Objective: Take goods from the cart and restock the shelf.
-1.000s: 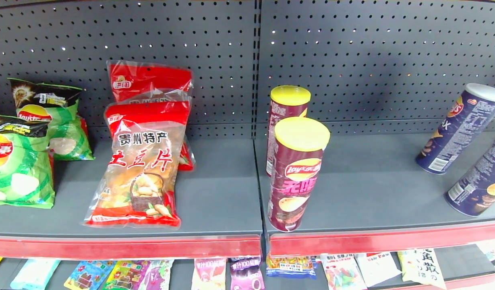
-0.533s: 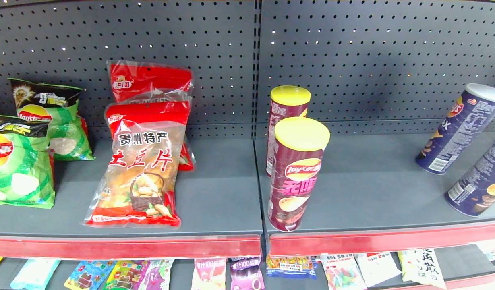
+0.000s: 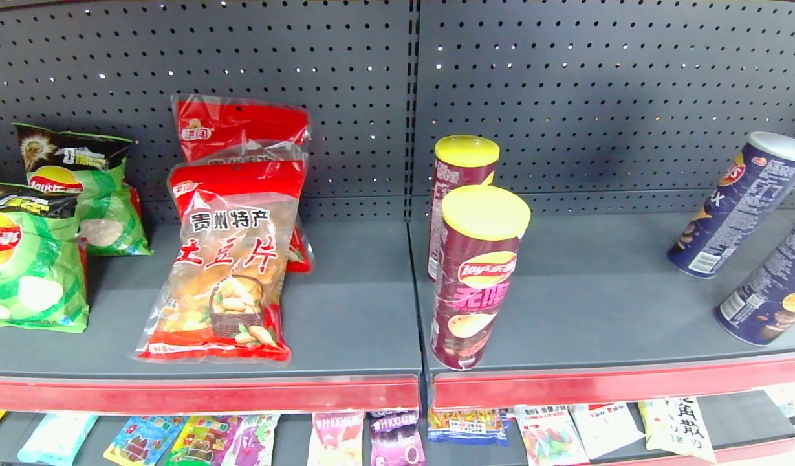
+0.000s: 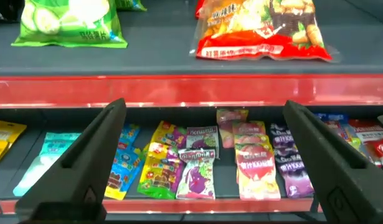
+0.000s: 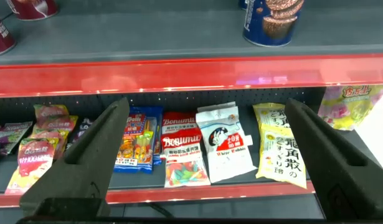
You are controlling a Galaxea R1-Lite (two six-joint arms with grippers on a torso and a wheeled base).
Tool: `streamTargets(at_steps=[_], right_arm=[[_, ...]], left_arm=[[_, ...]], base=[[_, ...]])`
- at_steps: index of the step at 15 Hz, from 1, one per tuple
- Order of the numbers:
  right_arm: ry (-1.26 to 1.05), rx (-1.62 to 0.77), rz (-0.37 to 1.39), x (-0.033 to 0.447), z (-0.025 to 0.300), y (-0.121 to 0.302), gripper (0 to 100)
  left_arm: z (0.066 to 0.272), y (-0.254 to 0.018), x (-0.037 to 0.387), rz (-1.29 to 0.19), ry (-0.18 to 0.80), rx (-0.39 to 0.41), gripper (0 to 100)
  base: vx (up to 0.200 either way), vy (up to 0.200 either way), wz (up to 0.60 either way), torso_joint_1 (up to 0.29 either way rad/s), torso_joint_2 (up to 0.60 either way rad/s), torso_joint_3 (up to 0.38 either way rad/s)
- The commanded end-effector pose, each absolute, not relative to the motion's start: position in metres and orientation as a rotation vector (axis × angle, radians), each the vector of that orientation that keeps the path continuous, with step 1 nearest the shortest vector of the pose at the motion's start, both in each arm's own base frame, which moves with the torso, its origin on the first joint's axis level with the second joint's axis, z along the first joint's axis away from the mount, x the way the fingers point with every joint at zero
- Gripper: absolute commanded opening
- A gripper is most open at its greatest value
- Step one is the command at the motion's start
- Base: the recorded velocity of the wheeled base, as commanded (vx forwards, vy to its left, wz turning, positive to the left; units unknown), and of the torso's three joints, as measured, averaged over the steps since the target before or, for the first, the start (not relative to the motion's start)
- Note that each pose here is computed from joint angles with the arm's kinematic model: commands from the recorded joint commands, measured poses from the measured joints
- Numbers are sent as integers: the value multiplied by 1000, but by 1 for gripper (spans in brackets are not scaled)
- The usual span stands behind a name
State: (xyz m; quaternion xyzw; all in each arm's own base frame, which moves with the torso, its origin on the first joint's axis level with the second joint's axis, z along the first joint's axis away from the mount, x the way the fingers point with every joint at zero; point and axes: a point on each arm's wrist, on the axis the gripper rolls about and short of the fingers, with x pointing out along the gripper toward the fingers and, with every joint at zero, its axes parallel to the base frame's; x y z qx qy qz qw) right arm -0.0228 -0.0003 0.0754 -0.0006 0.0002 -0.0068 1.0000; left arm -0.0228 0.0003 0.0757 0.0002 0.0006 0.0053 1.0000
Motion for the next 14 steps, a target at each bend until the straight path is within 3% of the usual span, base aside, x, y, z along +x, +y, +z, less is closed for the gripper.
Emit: streamTargets(at_steps=[1, 5, 14], right_arm=[[2, -2, -14, -23, 76, 0, 100], [2, -3, -14, -23, 76, 0, 100], [2, -5, -12, -23, 76, 0, 100]], left_arm=[[76, 0, -23, 11, 0, 0, 100], [76, 0, -23, 11, 0, 0, 100], [76, 0, -23, 9, 0, 0, 100]], base=[[0, 0, 0, 0, 0, 0], [0, 0, 0, 0, 0, 0], [0, -200, 0, 6, 3, 0]])
